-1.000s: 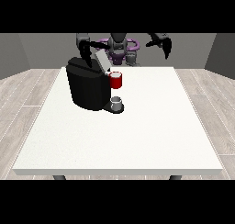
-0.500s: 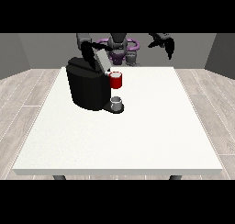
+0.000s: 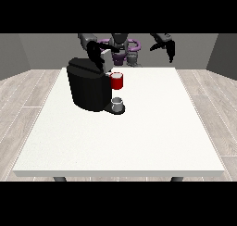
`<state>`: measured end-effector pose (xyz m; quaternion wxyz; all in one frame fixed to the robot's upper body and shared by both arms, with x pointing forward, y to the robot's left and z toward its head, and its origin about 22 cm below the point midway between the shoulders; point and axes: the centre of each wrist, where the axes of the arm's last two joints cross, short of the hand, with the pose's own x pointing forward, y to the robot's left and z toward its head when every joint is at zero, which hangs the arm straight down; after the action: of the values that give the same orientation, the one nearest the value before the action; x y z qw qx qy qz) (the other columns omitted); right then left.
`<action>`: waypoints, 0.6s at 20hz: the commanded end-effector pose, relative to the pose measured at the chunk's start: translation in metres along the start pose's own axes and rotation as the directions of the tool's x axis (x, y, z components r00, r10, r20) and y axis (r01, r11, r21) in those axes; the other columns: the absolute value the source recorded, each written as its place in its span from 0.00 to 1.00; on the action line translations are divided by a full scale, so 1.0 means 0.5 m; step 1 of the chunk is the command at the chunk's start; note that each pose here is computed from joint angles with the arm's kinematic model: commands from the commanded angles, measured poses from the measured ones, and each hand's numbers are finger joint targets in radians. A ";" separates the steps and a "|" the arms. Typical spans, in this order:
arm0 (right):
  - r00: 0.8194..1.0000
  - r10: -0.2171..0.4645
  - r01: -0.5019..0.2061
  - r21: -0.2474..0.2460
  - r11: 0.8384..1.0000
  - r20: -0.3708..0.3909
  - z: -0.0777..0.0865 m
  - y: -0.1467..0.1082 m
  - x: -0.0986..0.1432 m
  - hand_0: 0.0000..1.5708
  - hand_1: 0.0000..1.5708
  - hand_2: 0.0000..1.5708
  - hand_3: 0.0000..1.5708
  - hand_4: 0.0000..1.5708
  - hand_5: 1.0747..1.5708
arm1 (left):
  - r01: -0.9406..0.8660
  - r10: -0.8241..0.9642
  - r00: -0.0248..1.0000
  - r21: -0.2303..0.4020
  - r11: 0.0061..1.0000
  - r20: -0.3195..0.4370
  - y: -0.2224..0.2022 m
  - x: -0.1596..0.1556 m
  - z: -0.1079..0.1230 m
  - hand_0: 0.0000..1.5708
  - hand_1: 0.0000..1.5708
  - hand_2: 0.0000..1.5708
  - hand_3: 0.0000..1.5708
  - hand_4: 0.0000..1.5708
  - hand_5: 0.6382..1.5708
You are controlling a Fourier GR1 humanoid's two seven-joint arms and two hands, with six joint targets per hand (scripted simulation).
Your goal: Insert the coffee pod into the coffee machine and close the lid
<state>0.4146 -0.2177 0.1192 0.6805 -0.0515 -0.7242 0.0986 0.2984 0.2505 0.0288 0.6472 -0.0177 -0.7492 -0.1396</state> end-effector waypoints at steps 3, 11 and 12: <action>0.995 0.035 -0.049 0.152 0.987 0.093 -0.010 0.111 0.068 0.00 0.00 0.00 0.00 0.00 1.00 | 0.007 -0.007 1.000 0.013 1.000 -0.004 0.019 0.012 -0.024 0.00 0.00 0.00 0.00 0.25 1.00; 0.973 0.150 -0.164 0.064 0.984 0.175 -0.027 0.081 0.153 0.00 0.00 0.00 0.00 0.13 1.00 | -0.003 0.005 1.000 -0.054 0.999 0.028 -0.012 0.016 -0.031 0.00 0.00 0.00 0.00 0.21 1.00; 0.968 0.159 -0.172 0.053 0.984 0.192 -0.024 0.095 0.149 0.00 0.00 0.00 0.00 0.14 1.00 | 0.013 -0.008 0.999 -0.081 0.997 0.050 -0.053 0.026 -0.040 0.00 0.00 0.00 0.00 0.21 1.00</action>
<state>0.4208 -0.2132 0.1553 0.6731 -0.1409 -0.7139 0.1320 0.3106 0.2325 0.0399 0.6342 -0.0326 -0.7552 -0.1625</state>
